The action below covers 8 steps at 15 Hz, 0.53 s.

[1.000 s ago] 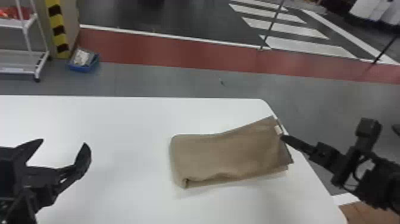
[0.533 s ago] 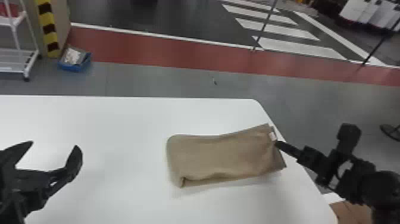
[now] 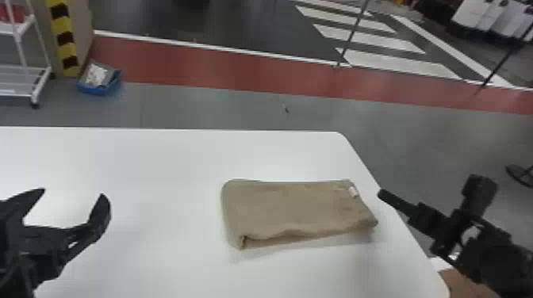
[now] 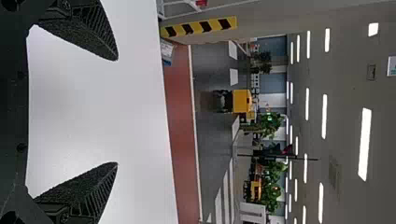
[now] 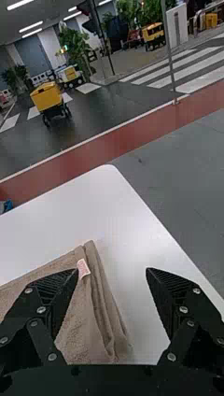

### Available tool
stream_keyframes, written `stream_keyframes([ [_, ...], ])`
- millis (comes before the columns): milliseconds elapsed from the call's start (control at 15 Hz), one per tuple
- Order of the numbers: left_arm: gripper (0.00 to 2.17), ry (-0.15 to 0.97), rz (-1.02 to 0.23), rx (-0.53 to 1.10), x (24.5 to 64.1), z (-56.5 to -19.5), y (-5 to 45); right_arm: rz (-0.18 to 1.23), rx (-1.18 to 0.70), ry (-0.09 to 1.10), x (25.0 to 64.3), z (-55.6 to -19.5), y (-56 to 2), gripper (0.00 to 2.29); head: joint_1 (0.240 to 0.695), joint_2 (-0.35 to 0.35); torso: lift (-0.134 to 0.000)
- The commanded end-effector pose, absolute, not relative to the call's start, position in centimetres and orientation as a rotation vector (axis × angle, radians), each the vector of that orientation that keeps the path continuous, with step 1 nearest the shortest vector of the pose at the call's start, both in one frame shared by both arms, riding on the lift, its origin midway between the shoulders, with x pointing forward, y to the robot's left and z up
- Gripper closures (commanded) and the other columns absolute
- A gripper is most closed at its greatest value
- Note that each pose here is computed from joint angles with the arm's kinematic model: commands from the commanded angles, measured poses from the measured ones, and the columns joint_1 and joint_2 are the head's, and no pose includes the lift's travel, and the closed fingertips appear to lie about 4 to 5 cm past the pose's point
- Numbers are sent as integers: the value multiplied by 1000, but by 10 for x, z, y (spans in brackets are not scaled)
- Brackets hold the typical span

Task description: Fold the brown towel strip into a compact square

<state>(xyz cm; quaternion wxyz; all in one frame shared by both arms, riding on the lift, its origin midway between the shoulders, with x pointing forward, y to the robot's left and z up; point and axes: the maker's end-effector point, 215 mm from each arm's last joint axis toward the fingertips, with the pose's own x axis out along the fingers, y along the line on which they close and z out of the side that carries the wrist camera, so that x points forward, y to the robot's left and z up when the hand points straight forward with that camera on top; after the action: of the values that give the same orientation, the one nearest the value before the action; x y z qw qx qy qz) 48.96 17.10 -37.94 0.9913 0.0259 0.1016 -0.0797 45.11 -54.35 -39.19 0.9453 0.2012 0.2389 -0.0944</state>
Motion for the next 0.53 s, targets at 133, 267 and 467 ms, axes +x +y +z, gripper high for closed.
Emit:
stream_keyframes([
  [133, 83, 205, -169, 57, 491, -382, 166, -196, 411, 405, 442, -379, -556, 596, 695, -350, -124],
  [267, 83, 209, -173, 54, 490, -383, 165, -179, 413, 386, 435, -372, -551, 610, 695, -350, -124],
  [467, 83, 298, -233, -18, 479, -399, 142, -188, 425, 361, 415, -374, -555, 610, 695, -350, -124],
])
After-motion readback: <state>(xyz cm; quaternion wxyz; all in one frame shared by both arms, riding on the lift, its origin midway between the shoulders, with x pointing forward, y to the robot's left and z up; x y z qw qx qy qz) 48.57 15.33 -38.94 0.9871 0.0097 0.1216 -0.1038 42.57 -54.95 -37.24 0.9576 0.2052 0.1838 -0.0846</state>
